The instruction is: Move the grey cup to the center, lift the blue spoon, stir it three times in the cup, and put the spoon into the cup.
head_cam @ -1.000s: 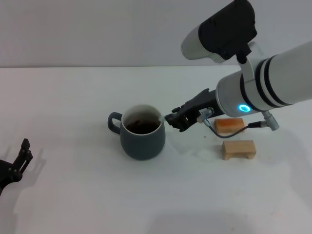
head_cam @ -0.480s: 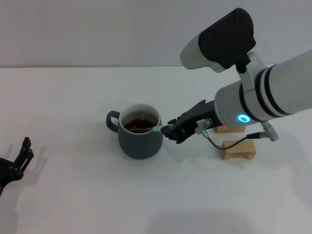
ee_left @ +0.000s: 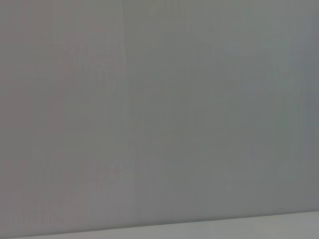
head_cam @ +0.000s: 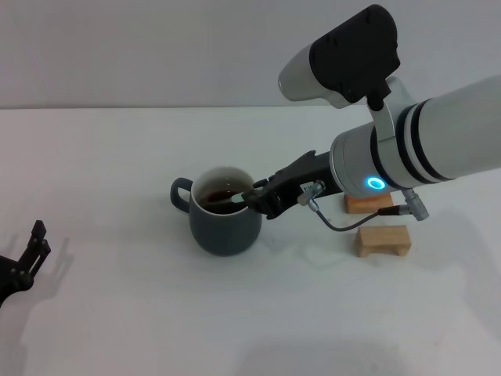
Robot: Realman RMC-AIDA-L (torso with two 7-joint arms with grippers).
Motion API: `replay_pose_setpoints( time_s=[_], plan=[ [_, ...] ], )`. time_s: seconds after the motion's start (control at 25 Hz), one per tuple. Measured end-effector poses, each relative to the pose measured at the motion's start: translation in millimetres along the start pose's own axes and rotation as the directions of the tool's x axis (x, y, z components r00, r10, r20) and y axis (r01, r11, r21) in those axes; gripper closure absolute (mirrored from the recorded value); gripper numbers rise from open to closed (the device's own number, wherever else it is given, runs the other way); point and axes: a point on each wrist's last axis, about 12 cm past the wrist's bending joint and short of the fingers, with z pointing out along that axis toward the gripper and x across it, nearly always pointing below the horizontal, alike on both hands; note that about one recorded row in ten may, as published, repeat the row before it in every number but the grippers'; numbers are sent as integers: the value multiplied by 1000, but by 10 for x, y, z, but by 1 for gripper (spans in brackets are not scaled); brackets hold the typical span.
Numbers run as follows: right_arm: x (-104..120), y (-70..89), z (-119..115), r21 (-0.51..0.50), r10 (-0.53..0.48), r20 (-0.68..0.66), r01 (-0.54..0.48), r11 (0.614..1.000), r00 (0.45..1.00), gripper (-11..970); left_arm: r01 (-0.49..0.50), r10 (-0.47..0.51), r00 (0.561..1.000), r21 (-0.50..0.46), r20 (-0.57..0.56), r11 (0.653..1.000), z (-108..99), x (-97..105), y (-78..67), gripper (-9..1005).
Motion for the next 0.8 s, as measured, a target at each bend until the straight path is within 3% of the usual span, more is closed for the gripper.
replay_pose_setpoints(
  time_s=[0.4,0.56,0.6,0.8],
  plan=[
    [7,-33,-11,5,19,-1,-19,1000,1000,675,-3,3,1000,-5,6,1000,-30,-3,21,147],
    [-22,-52,-50,12,25,30,-26,1000,999,502,-2,2,1000,-6,7,1000,-41,-2,22,147],
    [-39,-69,-78,19,28,52,-29,999,998,459,-3,3,1000,-7,7,1000,-44,-2,23,147],
    [-91,-173,-292,72,23,267,-43,996,963,459,-2,2,1000,-11,10,1000,-73,1,28,147]
  ],
)
